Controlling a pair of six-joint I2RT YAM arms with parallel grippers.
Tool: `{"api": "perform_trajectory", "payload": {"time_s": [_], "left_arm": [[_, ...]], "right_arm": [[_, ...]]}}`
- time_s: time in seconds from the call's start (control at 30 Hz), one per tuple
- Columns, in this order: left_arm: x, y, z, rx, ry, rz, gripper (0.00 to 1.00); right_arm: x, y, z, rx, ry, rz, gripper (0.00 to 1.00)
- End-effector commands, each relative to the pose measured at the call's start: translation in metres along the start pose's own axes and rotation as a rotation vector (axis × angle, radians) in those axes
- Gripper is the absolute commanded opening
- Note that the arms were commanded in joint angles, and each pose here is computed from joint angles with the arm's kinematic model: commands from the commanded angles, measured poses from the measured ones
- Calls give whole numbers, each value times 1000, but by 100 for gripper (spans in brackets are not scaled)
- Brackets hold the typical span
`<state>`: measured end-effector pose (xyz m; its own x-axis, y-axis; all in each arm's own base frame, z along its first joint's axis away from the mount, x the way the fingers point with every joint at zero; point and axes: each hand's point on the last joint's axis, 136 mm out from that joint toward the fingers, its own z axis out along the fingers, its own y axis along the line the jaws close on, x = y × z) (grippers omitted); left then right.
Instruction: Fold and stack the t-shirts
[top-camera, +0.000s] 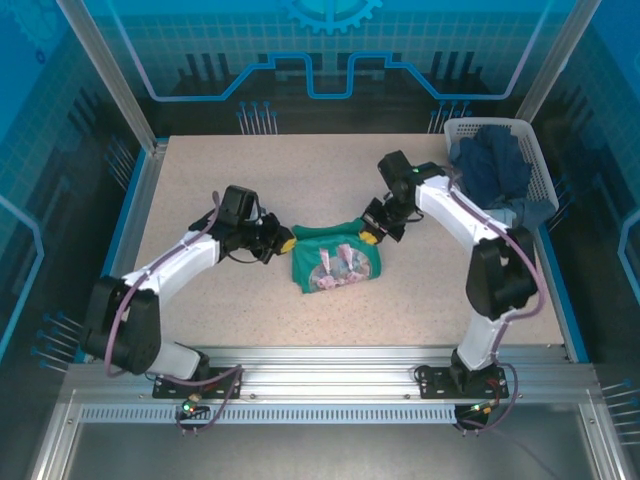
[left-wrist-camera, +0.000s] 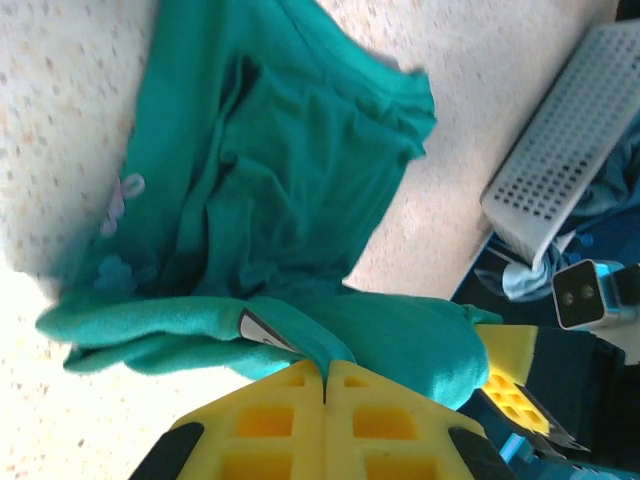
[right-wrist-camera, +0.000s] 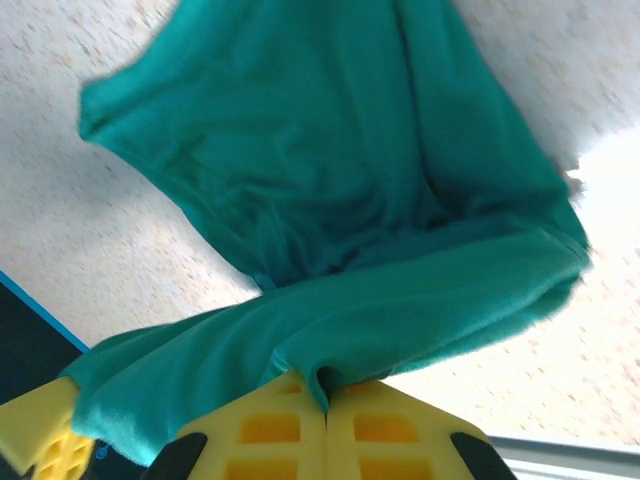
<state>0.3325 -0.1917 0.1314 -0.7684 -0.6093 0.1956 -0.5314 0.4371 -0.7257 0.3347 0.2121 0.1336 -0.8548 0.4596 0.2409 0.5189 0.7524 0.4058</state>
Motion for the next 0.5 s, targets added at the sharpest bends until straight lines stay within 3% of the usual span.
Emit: {"api": "perform_trajectory", "payload": {"time_s": [0.0, 0.33, 0.4, 0.47], "left_arm": [[-25, -16, 8, 29, -20, 15, 0], [-109, -34, 50, 47, -50, -4, 2], [-120, -40, 61, 74, -34, 6, 12], [-126, -42, 66, 73, -30, 17, 28]], "right_arm": [[-25, 15, 8, -3, 2, 6, 0], [-98, 33, 48, 47, -43, 68, 0], [-113, 30, 52, 66, -74, 69, 2], [-127, 25, 62, 70, -81, 75, 12]]}}
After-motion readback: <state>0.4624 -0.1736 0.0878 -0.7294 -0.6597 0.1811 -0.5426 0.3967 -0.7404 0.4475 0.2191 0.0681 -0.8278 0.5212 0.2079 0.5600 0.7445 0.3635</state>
